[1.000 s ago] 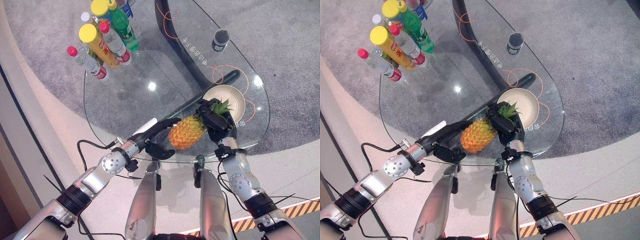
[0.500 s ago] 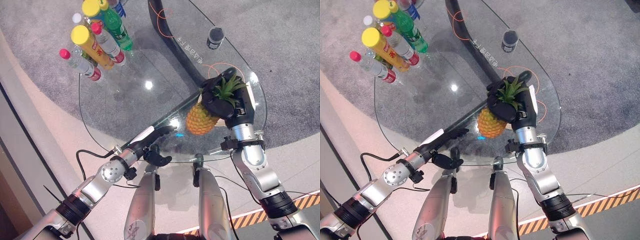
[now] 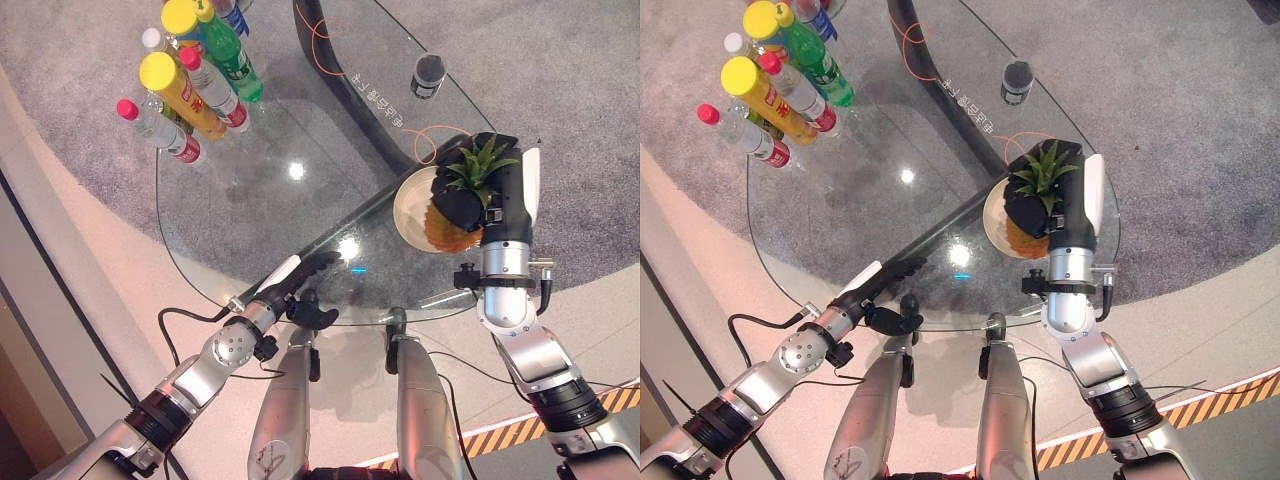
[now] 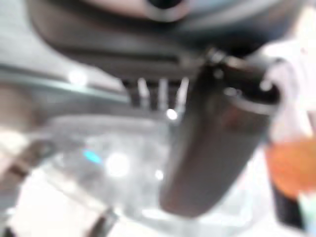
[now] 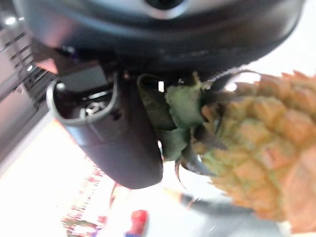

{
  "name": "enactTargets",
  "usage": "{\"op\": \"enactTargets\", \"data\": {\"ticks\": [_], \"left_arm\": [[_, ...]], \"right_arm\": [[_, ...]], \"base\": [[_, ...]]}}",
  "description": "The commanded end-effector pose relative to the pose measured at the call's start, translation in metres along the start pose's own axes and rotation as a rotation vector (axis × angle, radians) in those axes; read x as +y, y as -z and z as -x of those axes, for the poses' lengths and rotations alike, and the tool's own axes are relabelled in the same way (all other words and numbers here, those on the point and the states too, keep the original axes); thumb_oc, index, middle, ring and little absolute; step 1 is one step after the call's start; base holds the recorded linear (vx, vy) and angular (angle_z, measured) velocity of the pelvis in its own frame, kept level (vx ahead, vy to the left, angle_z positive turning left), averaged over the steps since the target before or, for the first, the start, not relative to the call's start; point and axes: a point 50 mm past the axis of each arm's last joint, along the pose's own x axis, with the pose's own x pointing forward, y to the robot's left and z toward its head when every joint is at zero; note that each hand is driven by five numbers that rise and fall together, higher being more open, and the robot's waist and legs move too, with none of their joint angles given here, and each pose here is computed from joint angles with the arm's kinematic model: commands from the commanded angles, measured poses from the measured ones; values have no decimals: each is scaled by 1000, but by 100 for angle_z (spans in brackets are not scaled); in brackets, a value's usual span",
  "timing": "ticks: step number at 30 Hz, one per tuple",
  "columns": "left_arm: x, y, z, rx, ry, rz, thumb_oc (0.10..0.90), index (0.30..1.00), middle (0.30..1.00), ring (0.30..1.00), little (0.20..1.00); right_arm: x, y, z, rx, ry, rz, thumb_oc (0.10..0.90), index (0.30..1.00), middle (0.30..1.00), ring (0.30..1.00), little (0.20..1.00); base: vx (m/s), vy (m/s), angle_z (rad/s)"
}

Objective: Pick up the fruit to the plate

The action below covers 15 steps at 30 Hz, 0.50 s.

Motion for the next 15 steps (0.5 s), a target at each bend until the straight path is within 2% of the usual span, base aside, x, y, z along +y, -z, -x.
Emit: {"op": "enactTargets", "data": {"ticks": [1, 8, 15], "left_arm": [[7, -6, 6, -77, -110, 55, 800, 900, 900, 900, 900], [0, 36, 15, 71, -223, 114, 800, 900, 900, 900, 900], [-14, 52, 21, 131, -200, 122, 800, 900, 900, 900, 900]], "right_arm": [[-35, -74, -37, -376, 232, -112, 100, 300, 300, 300, 200], [-23, -66, -34, -364, 268, -163, 100, 300, 300, 300, 200], [-21, -51, -46, -310, 353, -229, 100, 300, 300, 300, 200]], "base": [[0, 0, 0], [-2, -4, 1], [-9, -16, 9]]}}
